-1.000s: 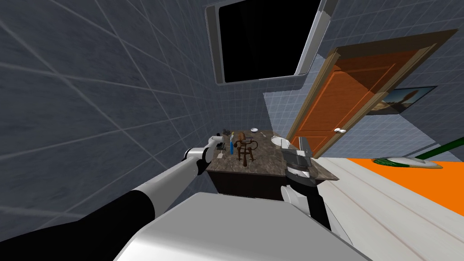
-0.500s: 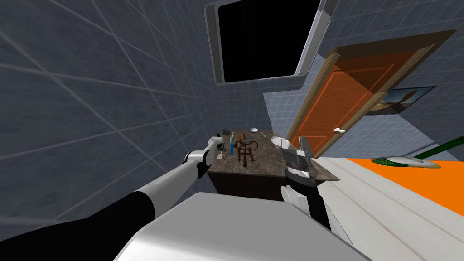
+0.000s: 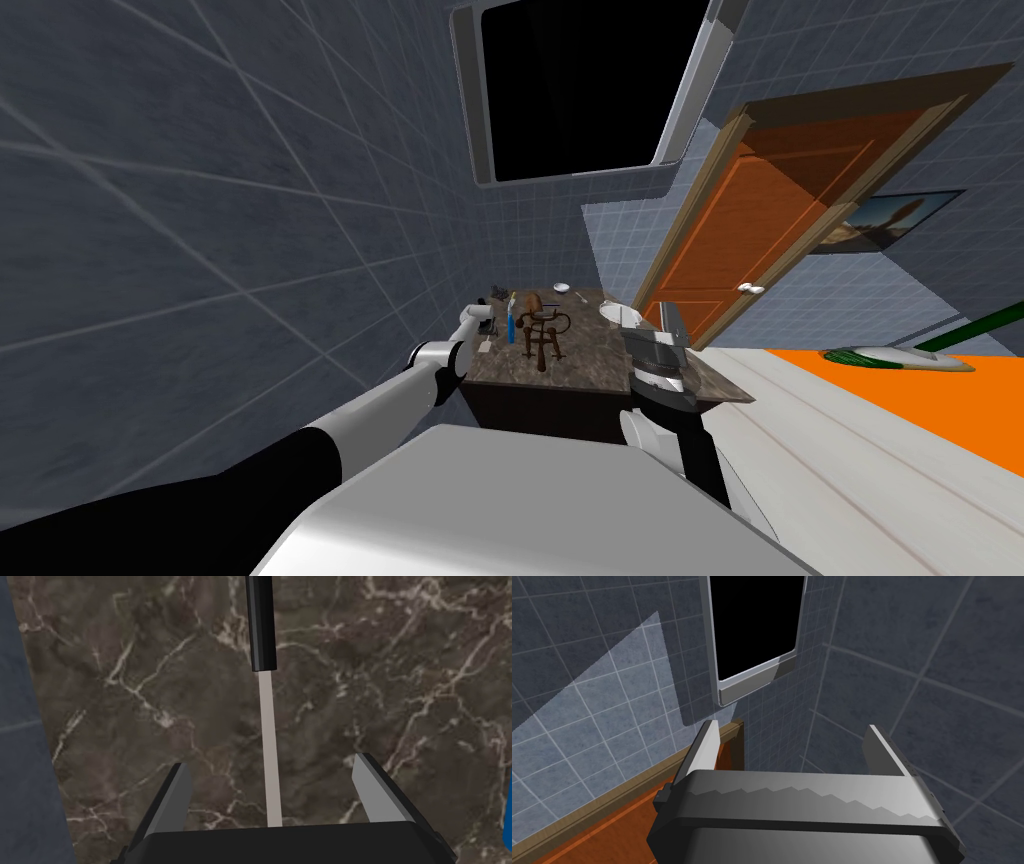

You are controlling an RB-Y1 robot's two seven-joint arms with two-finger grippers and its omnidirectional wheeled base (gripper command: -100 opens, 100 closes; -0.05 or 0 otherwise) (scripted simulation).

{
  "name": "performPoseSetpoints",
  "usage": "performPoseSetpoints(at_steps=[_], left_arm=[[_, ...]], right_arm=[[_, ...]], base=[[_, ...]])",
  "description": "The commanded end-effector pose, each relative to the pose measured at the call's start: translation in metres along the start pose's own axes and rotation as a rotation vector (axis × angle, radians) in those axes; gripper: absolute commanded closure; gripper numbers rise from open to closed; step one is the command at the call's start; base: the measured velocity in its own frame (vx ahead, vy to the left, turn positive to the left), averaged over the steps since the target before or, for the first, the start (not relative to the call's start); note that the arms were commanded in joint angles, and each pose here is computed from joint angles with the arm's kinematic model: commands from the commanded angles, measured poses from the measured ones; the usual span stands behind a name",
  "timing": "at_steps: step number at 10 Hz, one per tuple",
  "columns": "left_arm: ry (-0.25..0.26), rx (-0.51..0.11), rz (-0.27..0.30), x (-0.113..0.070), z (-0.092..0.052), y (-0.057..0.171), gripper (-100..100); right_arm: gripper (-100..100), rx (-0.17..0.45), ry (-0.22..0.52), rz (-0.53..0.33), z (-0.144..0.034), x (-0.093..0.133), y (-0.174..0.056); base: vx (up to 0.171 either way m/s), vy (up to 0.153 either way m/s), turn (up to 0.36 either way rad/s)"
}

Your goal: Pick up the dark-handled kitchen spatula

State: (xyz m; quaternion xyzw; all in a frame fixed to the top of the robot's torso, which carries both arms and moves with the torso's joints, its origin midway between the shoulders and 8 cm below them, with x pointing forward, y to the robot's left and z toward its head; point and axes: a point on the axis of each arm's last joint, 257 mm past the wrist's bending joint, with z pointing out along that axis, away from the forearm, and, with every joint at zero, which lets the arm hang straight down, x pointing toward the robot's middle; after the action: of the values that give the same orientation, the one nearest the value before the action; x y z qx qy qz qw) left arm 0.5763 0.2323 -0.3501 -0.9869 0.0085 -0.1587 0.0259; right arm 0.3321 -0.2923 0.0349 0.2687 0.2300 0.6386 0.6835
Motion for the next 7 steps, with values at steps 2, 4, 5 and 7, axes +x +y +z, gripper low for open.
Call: performPoseSetpoints(at_steps=[2, 4, 5, 7], left_arm=[[0.004, 0.0, -0.003, -0.004, 0.0011, -0.0004, -100], [0.01, 0.0, -0.004, -0.0032, 0.0006, -0.0002, -100], [0.009, 0.0, -0.004, -0.0035, 0.0005, -0.0002, 100], [0.009, 0.0, -0.004, -0.0035, 0.0005, -0.0002, 100]], right_arm=[[0, 0.0, 0.0, 0.0, 0.0, 0.0, 0.0], [0, 0.0, 0.0, 0.0, 0.0, 0.0, 0.0], [0, 0.0, 0.0, 0.0, 0.0, 0.0, 0.0], [0, 0.0, 0.0, 0.0, 0.0, 0.0, 0.0]], base=[[0.0, 0.0, 0.0], [0.0, 0.0, 0.0], [0.0, 0.0, 0.0], [0.0, 0.0, 0.0]])
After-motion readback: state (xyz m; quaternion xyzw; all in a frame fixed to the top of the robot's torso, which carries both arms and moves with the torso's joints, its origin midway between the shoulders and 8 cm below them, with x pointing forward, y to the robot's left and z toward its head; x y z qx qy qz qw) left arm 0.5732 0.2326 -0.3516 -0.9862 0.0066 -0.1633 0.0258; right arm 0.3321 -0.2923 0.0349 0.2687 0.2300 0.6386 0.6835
